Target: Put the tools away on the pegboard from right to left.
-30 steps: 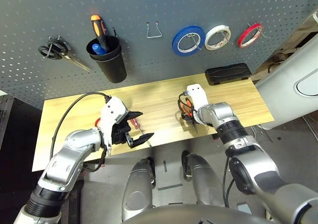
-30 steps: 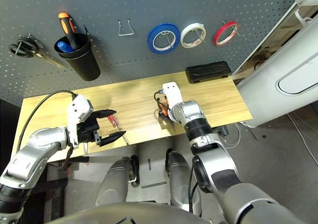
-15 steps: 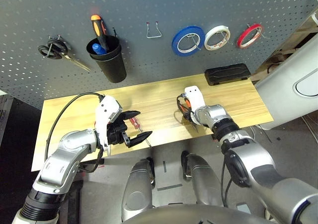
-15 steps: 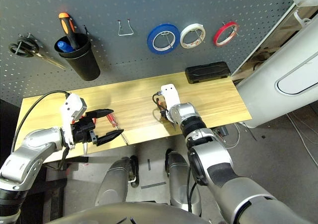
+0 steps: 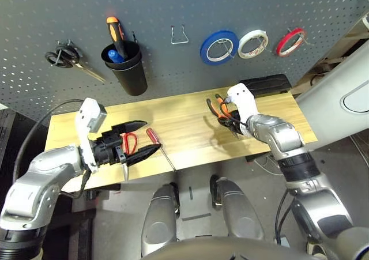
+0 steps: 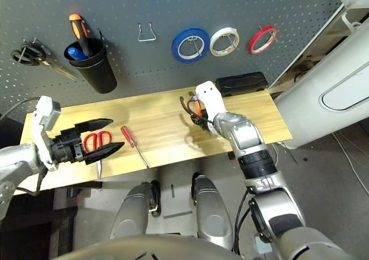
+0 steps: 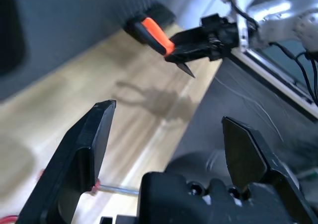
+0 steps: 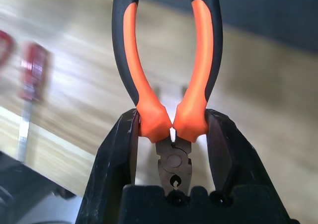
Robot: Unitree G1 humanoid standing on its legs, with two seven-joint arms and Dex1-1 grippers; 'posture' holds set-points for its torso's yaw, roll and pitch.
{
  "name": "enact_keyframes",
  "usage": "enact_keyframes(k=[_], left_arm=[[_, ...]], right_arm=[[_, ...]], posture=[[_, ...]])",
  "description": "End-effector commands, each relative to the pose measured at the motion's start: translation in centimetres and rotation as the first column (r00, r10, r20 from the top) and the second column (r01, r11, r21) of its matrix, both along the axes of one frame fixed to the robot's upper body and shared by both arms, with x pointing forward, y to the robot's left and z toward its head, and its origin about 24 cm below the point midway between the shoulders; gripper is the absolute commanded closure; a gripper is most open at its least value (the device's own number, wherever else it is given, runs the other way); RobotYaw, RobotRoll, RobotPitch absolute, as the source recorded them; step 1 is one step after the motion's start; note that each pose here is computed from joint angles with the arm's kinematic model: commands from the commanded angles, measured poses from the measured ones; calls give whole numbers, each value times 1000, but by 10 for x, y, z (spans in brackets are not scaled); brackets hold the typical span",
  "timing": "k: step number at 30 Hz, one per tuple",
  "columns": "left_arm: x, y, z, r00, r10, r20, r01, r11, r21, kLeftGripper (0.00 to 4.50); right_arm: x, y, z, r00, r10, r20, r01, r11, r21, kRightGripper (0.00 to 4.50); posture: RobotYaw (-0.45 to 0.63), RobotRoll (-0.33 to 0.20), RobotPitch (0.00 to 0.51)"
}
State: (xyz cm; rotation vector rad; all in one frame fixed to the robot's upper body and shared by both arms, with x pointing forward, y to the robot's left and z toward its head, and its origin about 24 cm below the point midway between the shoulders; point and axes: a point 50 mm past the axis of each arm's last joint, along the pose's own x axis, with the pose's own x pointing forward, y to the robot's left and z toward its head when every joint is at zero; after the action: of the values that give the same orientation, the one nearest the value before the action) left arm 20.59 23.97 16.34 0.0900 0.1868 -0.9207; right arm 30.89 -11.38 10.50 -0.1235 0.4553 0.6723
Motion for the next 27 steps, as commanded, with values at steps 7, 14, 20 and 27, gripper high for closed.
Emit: enact_keyframes(k=[7, 14, 20, 27], left_arm=[[1, 11, 40, 998, 10, 54, -7, 998, -63, 0], [0, 22, 58, 993, 58, 105, -45, 991, -124, 0], [1, 23, 61, 991, 68, 113, -52, 989, -139, 0], [3, 18, 59, 992, 61, 113, -45, 989, -141, 0]], right_arm=[[7, 20, 64, 973, 63, 221, -101, 981, 166, 2418], [12, 33, 100, 903, 64, 424, -192, 945, 266, 2418], [17, 46, 123, 813, 48, 580, -248, 930, 270, 2418], [36, 68, 142, 636, -5, 771, -250, 945, 213, 2418]], posture=[[104, 0, 91], [119, 0, 78], [125, 0, 74], [135, 0, 77]])
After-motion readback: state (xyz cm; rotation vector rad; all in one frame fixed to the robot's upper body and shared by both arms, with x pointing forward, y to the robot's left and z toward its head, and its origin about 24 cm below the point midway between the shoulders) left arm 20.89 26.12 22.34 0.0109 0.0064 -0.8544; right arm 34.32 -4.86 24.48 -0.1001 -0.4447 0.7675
